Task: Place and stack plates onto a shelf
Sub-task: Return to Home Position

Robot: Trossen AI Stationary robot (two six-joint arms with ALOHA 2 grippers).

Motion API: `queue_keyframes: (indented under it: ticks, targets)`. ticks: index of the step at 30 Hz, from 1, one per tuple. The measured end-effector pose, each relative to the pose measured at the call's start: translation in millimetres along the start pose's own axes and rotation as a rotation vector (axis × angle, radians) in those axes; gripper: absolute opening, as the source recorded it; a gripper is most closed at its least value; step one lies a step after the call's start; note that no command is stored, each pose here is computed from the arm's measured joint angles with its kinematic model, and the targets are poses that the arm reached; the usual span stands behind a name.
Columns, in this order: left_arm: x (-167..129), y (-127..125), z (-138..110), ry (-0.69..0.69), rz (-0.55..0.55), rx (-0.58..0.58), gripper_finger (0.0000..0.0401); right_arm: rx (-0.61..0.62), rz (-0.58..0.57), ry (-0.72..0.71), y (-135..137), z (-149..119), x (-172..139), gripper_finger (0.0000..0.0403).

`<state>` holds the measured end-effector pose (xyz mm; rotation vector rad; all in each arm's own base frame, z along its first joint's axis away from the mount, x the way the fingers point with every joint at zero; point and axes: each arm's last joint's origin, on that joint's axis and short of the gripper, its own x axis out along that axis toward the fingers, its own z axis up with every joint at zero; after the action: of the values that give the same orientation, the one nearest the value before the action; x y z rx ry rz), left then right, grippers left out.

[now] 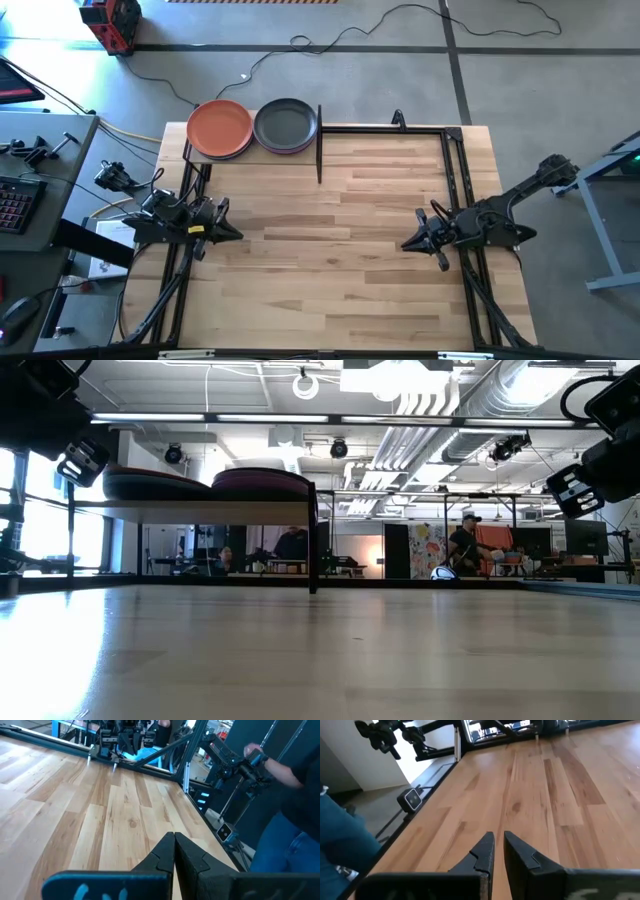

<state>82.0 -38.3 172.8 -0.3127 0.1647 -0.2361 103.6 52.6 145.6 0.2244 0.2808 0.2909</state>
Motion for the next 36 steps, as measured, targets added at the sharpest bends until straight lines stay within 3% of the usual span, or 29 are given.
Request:
queue_keyframes:
  ticks: [10,21,36]
  targets:
    - [-0.1,0.4,0.5,-0.004,0.001,-0.002,0.0001,0.001,0.002,-0.006,0.0,0.5,-0.9,0.0024]
    - [1.2,12.2,4.8,-0.050,0.132,-0.019,0.0001,0.054,0.011,-0.255,-4.8,19.4,-20.1,0.0024]
    - [-0.2,30.3,11.0,-0.120,0.332,-0.045,0.0000,0.089,-0.268,-0.386,-32.9,29.4,-26.5,0.0024]
